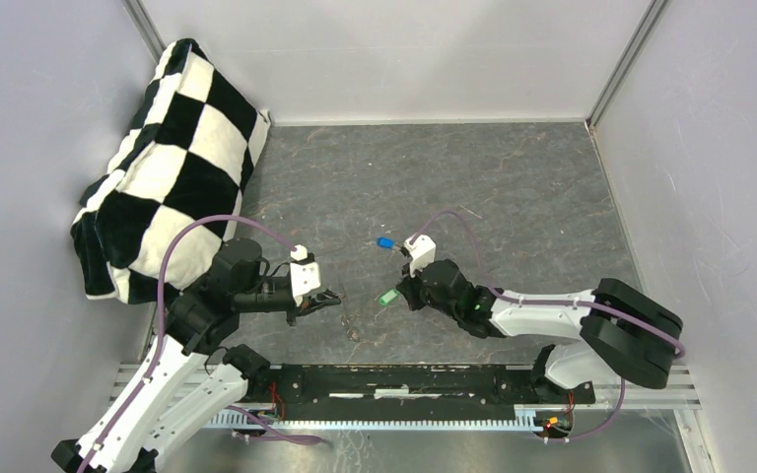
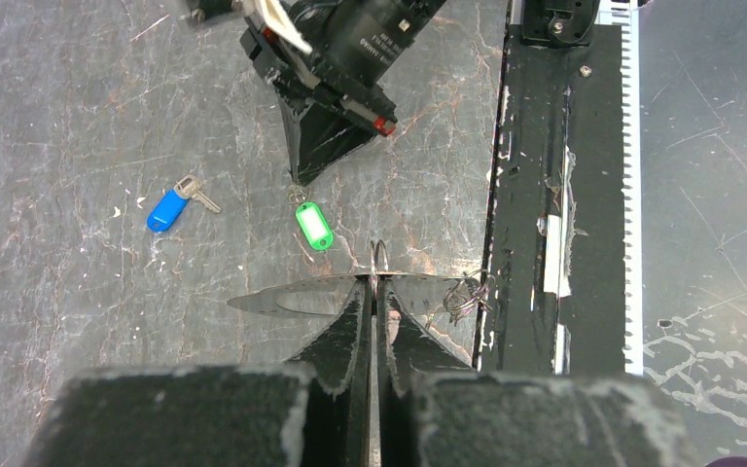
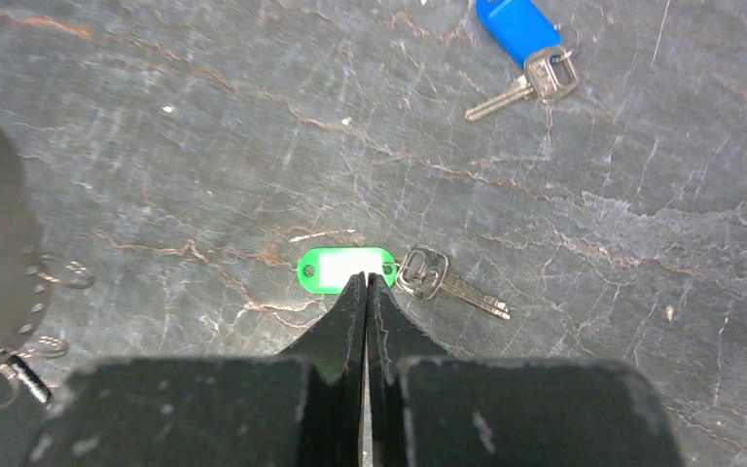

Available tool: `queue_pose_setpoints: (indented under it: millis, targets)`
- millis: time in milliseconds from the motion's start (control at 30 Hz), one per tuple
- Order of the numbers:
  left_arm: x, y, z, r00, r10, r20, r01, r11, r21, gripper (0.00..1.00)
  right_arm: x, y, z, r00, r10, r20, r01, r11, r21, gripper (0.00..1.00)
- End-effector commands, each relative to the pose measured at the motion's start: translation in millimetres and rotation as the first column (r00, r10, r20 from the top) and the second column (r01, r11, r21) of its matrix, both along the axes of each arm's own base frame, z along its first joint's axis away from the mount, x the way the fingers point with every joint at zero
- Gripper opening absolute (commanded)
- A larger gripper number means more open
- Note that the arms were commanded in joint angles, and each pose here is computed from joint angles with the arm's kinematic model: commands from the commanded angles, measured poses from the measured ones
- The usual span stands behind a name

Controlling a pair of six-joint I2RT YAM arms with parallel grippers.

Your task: Put the keys on the keyring

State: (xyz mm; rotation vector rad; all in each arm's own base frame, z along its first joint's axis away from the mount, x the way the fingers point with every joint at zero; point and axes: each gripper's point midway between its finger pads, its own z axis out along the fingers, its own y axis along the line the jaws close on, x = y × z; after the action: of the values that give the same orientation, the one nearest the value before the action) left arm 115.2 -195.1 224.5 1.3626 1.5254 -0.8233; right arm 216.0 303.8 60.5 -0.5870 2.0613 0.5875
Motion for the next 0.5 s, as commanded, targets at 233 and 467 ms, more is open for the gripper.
queue_pose_setpoints:
  millis: [233,467]
  targets:
    - [5,-5,23,0.999,0.021,0.025,-0.02,0.998,-0.057,0.02,8,8,11,0.984,0.146,0.099,-0.145,0.989,-0.015,0.38]
    - [4,-4,24,0.999,0.028,0.021,-0.027,0.998,-0.059,0.02,15,7,5,0.904,0.385,0.185,-0.361,0.92,-0.153,0.41]
